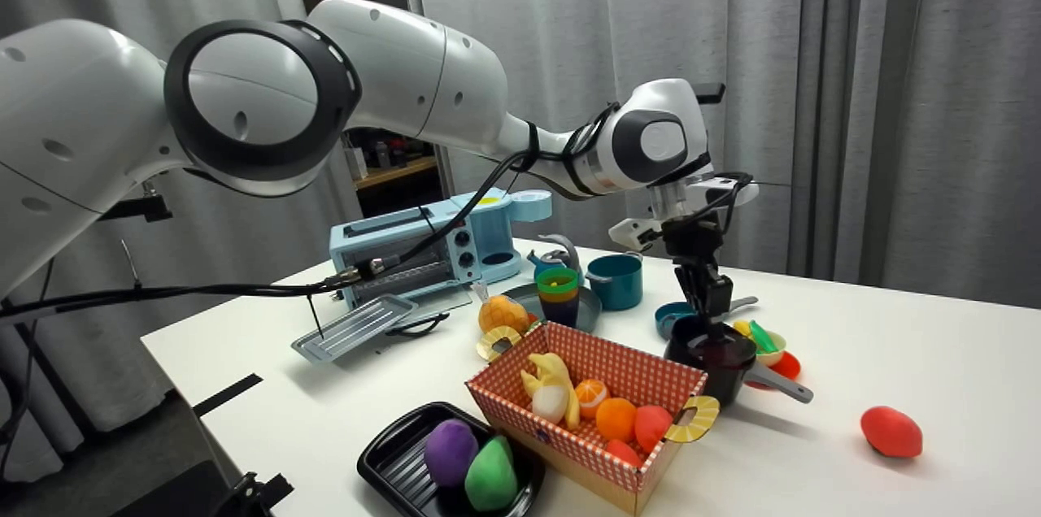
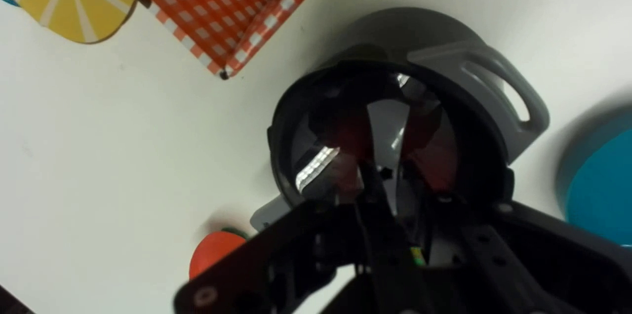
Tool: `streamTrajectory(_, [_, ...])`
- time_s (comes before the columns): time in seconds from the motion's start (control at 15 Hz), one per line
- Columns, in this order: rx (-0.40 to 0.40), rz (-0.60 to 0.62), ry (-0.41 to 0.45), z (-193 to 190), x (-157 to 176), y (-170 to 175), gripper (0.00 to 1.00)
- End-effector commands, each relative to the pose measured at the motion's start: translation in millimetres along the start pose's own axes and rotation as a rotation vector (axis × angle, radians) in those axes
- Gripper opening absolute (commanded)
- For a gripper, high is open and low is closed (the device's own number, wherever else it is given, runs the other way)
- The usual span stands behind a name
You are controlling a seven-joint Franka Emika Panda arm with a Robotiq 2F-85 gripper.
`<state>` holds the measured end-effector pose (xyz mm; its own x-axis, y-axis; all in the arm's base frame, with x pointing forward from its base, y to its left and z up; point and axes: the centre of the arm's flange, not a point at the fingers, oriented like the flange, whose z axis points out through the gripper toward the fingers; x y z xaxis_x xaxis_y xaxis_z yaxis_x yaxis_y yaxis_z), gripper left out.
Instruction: Pick up the lid from the small black pot and put it on the table.
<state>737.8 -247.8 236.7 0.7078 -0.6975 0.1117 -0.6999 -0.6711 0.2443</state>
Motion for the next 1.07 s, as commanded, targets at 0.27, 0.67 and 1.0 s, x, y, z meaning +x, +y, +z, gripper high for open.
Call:
streamTrajectory(0.27, [0.031, -0.029, 0.020, -27.0, -1.6, 10.2, 0.04])
streamTrajectory(0.67, [0.085, -0.098, 0.038, -67.1, -4.0, 5.1, 0.04])
streamTrajectory(1.0, [0.202, -0.164, -0.046, -85.7, -16.1, 6.9, 0.04])
